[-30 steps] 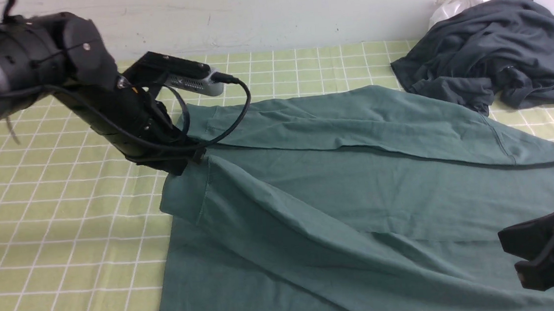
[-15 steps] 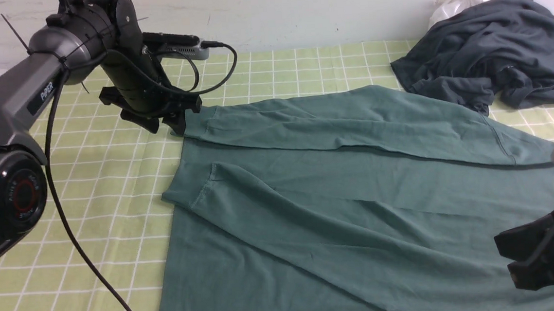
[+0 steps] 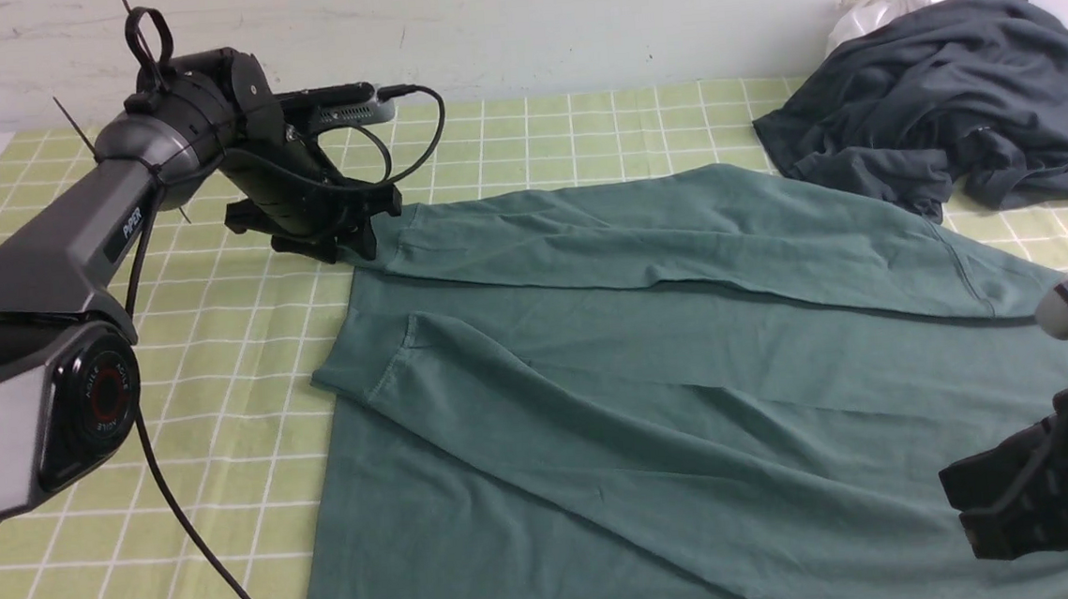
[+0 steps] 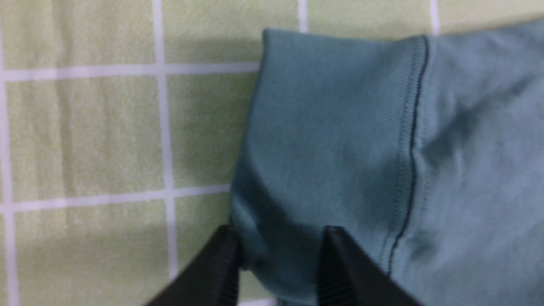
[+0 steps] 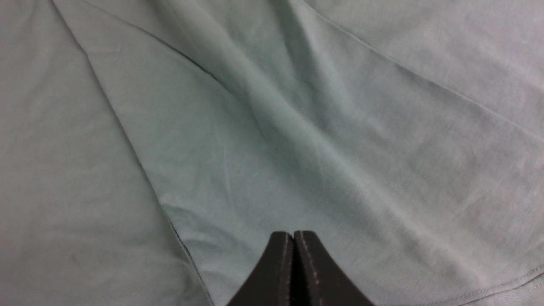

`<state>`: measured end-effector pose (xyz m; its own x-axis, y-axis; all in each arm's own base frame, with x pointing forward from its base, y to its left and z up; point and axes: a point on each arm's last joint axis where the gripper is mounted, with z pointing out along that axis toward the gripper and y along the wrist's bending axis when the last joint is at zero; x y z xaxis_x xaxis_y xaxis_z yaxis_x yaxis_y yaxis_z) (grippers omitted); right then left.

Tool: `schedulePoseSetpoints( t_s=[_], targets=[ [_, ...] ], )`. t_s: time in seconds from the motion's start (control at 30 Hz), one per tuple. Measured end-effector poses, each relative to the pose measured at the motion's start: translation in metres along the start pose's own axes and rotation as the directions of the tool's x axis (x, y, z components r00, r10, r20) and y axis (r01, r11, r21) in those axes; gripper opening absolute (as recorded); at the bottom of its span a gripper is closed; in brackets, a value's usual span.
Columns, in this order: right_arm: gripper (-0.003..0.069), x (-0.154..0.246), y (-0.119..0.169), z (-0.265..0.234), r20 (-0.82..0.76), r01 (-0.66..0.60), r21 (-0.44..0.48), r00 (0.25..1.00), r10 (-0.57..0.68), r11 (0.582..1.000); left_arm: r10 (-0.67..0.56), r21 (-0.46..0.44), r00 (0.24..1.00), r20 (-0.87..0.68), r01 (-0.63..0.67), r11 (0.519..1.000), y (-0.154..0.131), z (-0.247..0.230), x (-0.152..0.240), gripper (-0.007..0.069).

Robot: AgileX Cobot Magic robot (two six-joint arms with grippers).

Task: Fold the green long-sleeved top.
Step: Use the left arm to clamp the cuff farthest from it

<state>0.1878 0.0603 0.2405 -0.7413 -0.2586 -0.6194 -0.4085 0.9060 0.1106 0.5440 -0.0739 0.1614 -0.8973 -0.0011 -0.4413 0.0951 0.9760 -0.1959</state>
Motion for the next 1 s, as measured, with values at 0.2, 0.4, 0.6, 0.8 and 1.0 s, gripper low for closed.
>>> schedulePoseSetpoints(
  t_s=[0.2,0.4,0.6,0.8,1.0],
  targets=[
    [-0.0010,0.000,0.000,0.000,0.001,-0.003,-0.001,1.000,0.003,1.000,0.015,0.017,1.000,-0.001,-0.015,1.000,-0.005,-0.020,-0.004,0.0003],
    [-0.0010,0.000,0.001,0.000,-0.004,-0.005,-0.006,1.000,0.005,1.000,0.095,0.024,0.994,-0.047,-0.094,0.995,-0.021,-0.092,-0.008,-0.0004],
    [-0.0010,0.002,0.002,-0.002,-0.018,-0.004,-0.017,1.000,0.004,1.000,0.200,0.024,0.978,-0.065,-0.199,0.980,-0.043,-0.154,0.015,-0.0004],
    [-0.0010,0.002,0.005,-0.006,-0.008,-0.017,-0.034,1.000,0.017,0.999,0.225,0.010,0.967,-0.116,-0.226,0.974,-0.039,-0.148,0.035,0.0002],
    [-0.0010,0.001,0.006,-0.007,0.005,-0.020,-0.046,1.000,0.020,0.999,0.271,-0.040,0.962,0.009,-0.271,0.962,-0.027,-0.086,0.020,0.0182]
  ],
)
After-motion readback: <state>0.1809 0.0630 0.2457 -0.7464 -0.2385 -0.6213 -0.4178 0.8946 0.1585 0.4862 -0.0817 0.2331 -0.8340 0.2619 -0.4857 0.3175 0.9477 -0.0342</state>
